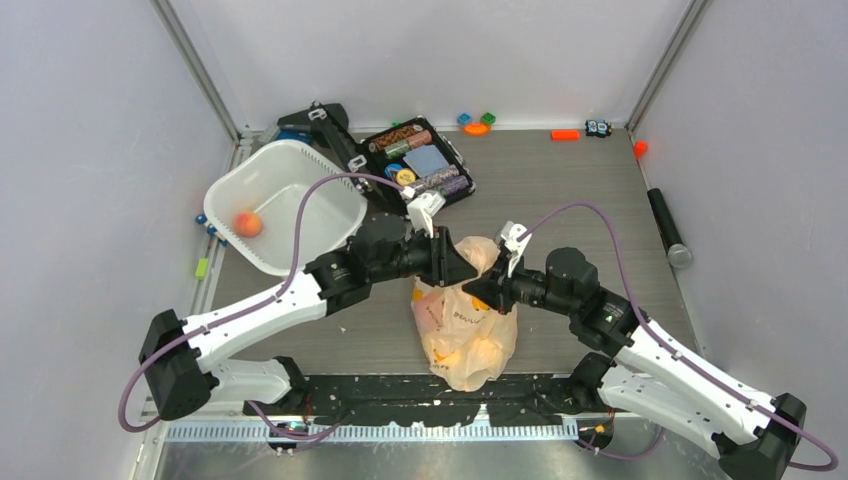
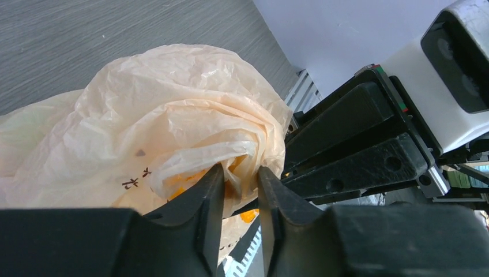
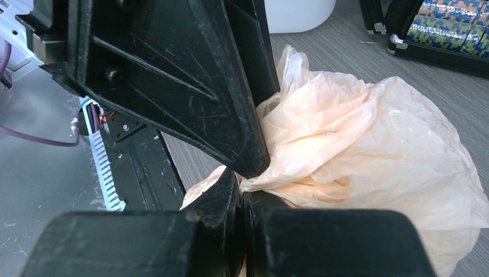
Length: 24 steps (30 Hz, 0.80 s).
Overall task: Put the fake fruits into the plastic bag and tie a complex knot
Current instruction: Tie the plastic bag at the center of the board.
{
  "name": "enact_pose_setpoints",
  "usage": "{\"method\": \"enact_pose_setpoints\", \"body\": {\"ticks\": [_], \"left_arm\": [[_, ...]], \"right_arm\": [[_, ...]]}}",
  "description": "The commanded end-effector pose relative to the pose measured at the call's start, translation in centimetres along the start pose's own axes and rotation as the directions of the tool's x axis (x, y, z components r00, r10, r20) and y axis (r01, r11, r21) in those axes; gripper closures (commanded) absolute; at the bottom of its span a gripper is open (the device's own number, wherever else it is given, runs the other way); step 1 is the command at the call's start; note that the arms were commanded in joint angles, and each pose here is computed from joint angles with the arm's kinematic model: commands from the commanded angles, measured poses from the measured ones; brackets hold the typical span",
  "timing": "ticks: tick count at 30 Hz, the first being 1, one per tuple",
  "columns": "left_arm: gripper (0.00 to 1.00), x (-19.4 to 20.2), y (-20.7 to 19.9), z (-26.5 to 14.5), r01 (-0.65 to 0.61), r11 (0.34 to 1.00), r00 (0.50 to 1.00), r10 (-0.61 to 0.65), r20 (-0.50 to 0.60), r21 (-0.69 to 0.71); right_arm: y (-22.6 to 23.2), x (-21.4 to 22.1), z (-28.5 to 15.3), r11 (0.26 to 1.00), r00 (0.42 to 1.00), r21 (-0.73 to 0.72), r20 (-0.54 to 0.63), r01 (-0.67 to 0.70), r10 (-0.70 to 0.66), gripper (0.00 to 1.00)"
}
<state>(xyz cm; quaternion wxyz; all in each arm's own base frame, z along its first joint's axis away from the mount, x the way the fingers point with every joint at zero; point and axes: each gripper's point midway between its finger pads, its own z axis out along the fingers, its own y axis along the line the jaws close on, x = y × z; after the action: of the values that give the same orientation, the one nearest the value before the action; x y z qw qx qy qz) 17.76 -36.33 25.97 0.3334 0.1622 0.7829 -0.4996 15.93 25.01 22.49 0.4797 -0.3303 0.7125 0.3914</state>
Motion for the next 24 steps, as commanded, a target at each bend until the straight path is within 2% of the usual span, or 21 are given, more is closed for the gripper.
{"method": "enact_pose_setpoints", "body": {"ticks": [1, 3, 5, 7, 9, 10, 11, 13, 17, 24], "left_arm": [[0.77, -2.1, -2.0, 0.6, 0.006, 0.999, 0.998, -0.008, 0.062, 0.035], [0.86, -1.9, -1.8, 0.7, 0.012, 0.999, 0.998, -0.013, 0.057, 0.033], [1.0, -1.7, -1.6, 0.7, 0.017, 0.999, 0.998, -0.018, 0.052, 0.029], [1.0, -1.6, -1.7, 0.4, 0.005, 0.999, 0.998, -0.007, 0.061, 0.045], [1.0, -1.5, -1.8, 0.0, -0.029, 0.998, 0.997, 0.024, 0.07, 0.059], [1.0, -1.3, -1.7, -0.1, -0.051, 0.997, 0.997, 0.047, 0.066, 0.063], [1.0, -1.2, -1.8, -0.4, -0.08, 0.994, 0.995, 0.076, 0.063, 0.072], [1.0, -0.7, -2.3, -0.8, -0.141, 0.983, 0.99, 0.136, 0.047, 0.117], [1.0, -0.3, -3.5, -1.4, -0.208, 0.953, 0.978, 0.201, 0.053, 0.219], [1.0, 0.1, -4.8, -2.1, -0.292, 0.899, 0.956, 0.285, 0.072, 0.326]], "right_arm": [[1.1, -3.1, -0.6, 0.998, 0.995, -0.025, 0.085, 0.054, -0.052, 0.95], [1.0, -3.1, -0.7, 0.998, 0.995, -0.018, 0.082, 0.058, -0.056, 0.95], [0.8, -3.2, -0.9, 0.998, 0.995, -0.005, 0.082, 0.056, -0.055, 0.95], [0.8, -3.8, -1.3, 0.999, 0.994, 0.01, 0.095, 0.046, -0.047, 0.81], [0.7, -4.8, -2.0, 0.999, 0.993, 0.042, 0.119, 0.021, -0.026, 0.47], [0.0, -4.6, -2.3, 0.997, 0.994, 0.08, 0.106, 0.004, -0.013, 0.4], [0.0, -5.5, -2.8, 0.995, 0.993, 0.098, 0.119, -0.008, -0.003, 0.29], [-0.7, -5.9, -3.6, 0.989, 0.994, 0.141, 0.112, -0.033, 0.018, 0.19], [-1.2, -6.0, -4.6, 0.982, 0.989, 0.158, 0.12, -0.105, 0.086, 0.16], [-5.2, -4.4, -6.9, 0.902, 0.946, 0.319, 0.237, -0.292, 0.222, 0.25]]}}
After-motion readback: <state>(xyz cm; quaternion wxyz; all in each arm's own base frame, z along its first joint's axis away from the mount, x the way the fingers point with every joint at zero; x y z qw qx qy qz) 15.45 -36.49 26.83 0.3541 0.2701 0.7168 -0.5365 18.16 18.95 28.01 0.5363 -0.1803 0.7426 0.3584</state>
